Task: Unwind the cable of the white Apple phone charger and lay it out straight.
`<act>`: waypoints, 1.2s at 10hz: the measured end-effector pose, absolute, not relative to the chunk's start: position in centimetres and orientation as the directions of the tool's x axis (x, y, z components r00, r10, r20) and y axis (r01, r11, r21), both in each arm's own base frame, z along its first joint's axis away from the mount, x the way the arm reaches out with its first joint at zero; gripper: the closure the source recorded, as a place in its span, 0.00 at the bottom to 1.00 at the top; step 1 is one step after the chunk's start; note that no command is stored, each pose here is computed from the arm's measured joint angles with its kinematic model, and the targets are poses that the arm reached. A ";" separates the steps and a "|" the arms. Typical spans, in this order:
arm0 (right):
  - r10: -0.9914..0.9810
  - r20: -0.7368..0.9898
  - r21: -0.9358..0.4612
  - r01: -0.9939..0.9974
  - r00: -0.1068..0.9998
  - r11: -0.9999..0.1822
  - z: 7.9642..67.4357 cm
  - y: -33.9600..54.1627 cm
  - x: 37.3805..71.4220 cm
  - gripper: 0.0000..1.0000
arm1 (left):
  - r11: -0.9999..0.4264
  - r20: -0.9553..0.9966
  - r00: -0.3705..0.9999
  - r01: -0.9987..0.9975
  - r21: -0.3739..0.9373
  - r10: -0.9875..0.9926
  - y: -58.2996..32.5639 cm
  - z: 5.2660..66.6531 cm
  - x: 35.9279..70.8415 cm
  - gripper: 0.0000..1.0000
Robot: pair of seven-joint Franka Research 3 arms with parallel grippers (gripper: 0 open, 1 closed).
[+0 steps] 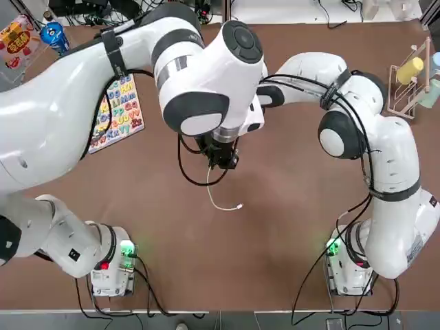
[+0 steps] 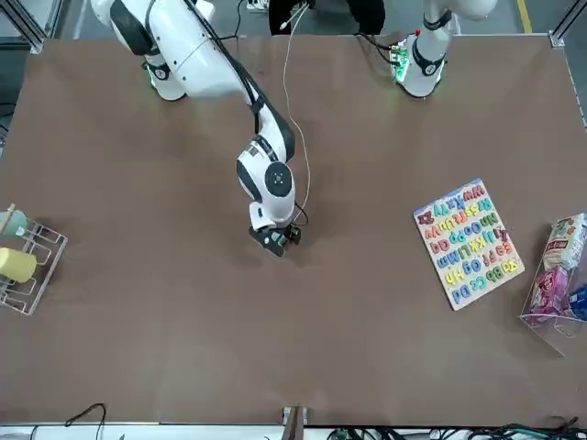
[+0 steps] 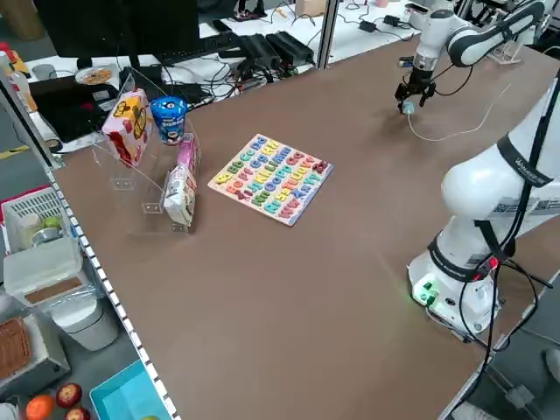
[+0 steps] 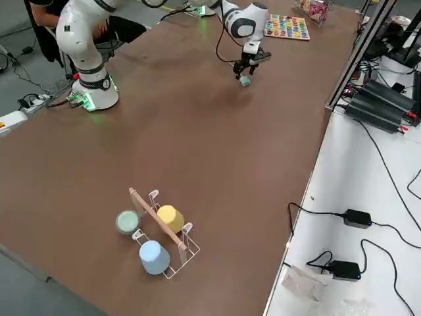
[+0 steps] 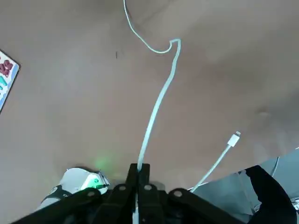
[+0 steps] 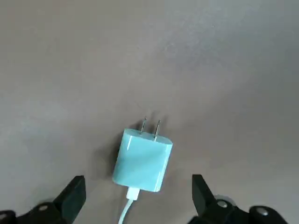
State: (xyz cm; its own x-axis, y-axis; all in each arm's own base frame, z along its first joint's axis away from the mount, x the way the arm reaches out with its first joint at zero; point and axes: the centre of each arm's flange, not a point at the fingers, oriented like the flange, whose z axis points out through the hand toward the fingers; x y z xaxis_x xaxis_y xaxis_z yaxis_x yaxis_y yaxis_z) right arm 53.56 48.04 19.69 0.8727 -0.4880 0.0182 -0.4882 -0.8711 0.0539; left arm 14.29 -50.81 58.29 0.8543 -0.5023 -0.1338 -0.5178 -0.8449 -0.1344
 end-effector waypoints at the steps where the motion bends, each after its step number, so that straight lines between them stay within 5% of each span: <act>1: -0.480 0.027 0.058 -0.480 0.877 -0.875 19.5 48.0 53.5 0.00 | -0.842 -0.135 0.851 -0.523 -0.133 -0.508 -50.8 58.3 14.3 0.97; 10: -0.454 0.040 0.078 -0.456 0.890 -0.886 17.8 47.9 52.8 0.05 | -0.831 -0.135 0.840 -0.541 -0.127 -0.526 -50.7 58.7 14.6 0.97; 12: -0.452 0.044 0.069 -0.454 0.891 -0.888 17.9 48.1 52.8 0.31 | -0.831 -0.141 0.840 -0.541 -0.131 -0.525 -50.6 58.7 14.6 0.97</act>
State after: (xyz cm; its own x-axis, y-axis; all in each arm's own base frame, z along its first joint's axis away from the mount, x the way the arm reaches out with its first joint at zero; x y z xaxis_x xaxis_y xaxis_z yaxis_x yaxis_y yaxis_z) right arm 52.84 48.10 17.95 0.8908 -0.4522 0.0437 -0.4543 -0.8882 0.0691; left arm 14.63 -50.61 58.74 0.8397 -0.5246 -0.1406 -0.5410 -0.8307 -0.1314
